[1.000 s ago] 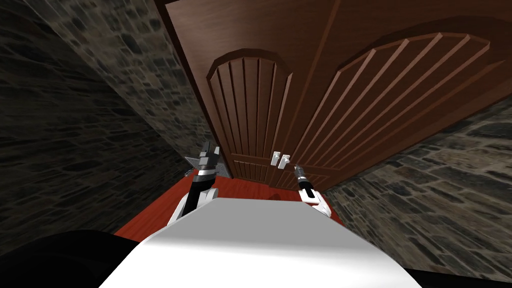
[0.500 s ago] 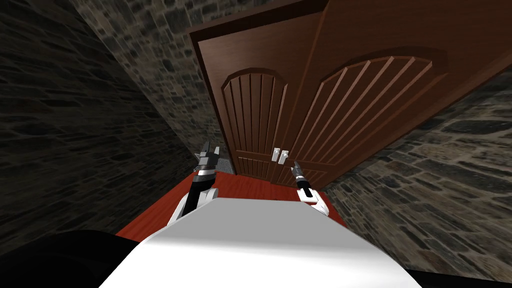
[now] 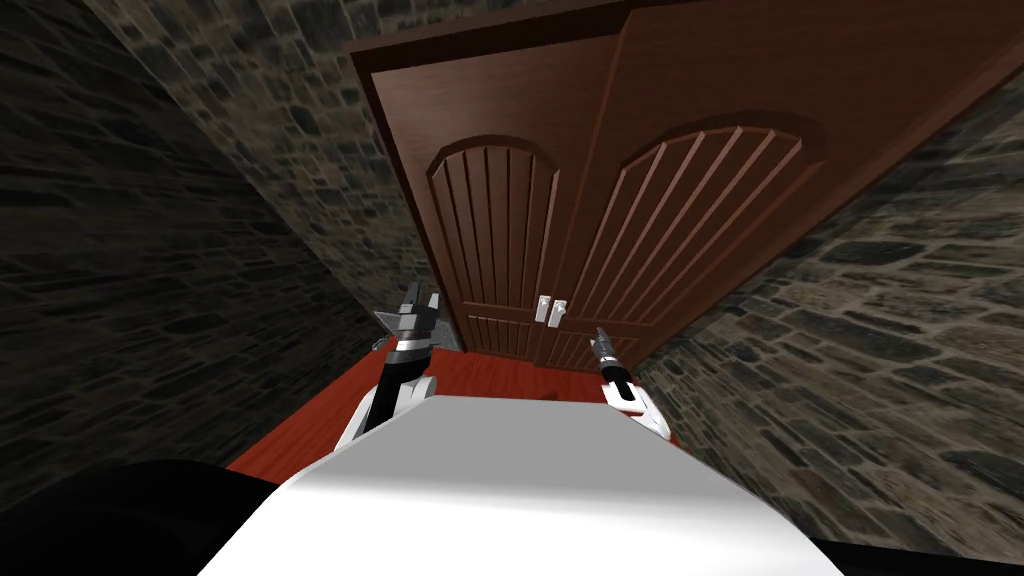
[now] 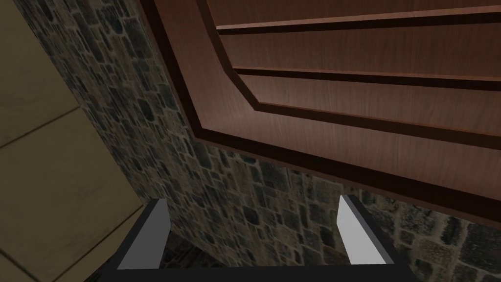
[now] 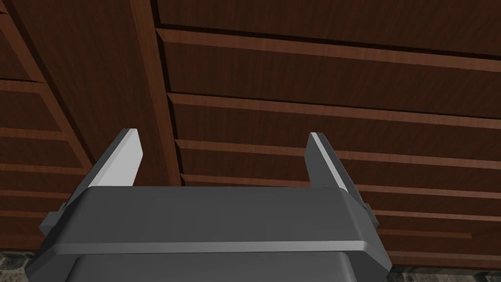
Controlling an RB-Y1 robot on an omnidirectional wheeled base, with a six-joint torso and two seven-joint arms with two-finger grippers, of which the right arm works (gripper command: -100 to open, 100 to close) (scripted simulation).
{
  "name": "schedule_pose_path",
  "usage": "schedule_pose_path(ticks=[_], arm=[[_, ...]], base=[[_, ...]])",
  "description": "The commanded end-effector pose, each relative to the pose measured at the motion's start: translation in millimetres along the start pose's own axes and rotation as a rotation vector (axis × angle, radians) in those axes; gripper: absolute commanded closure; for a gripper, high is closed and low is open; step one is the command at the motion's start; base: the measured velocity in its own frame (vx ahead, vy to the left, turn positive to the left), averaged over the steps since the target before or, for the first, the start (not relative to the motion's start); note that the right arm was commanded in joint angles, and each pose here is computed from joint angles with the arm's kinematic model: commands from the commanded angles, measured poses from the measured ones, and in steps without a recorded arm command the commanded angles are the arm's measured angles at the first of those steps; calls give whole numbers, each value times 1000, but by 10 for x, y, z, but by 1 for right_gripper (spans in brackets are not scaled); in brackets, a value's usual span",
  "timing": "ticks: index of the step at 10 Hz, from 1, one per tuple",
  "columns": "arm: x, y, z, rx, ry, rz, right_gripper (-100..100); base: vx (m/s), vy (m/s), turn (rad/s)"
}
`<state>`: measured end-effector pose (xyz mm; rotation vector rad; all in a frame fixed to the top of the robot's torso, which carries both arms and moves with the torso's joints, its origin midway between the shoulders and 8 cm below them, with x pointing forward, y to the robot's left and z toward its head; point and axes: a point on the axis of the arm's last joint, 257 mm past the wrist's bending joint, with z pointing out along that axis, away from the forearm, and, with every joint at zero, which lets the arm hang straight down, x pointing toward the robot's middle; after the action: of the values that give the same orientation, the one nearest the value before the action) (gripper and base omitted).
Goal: Pull the door open
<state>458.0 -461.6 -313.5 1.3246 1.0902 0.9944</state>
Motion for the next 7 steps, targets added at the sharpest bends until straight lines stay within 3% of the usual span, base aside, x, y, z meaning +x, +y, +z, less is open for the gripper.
schedule_pose_path(ticks=[1, 3, 6, 7], arm=[[-56, -22, -24, 2, -10, -2, -100], [43, 19, 24, -10, 2, 4, -100], [406, 173, 154, -49, 55, 25, -100], [309, 126, 135, -39, 41, 20, -100]], base=[[168, -44, 13], [198, -2, 65], [220, 103, 154], [98, 55, 50]])
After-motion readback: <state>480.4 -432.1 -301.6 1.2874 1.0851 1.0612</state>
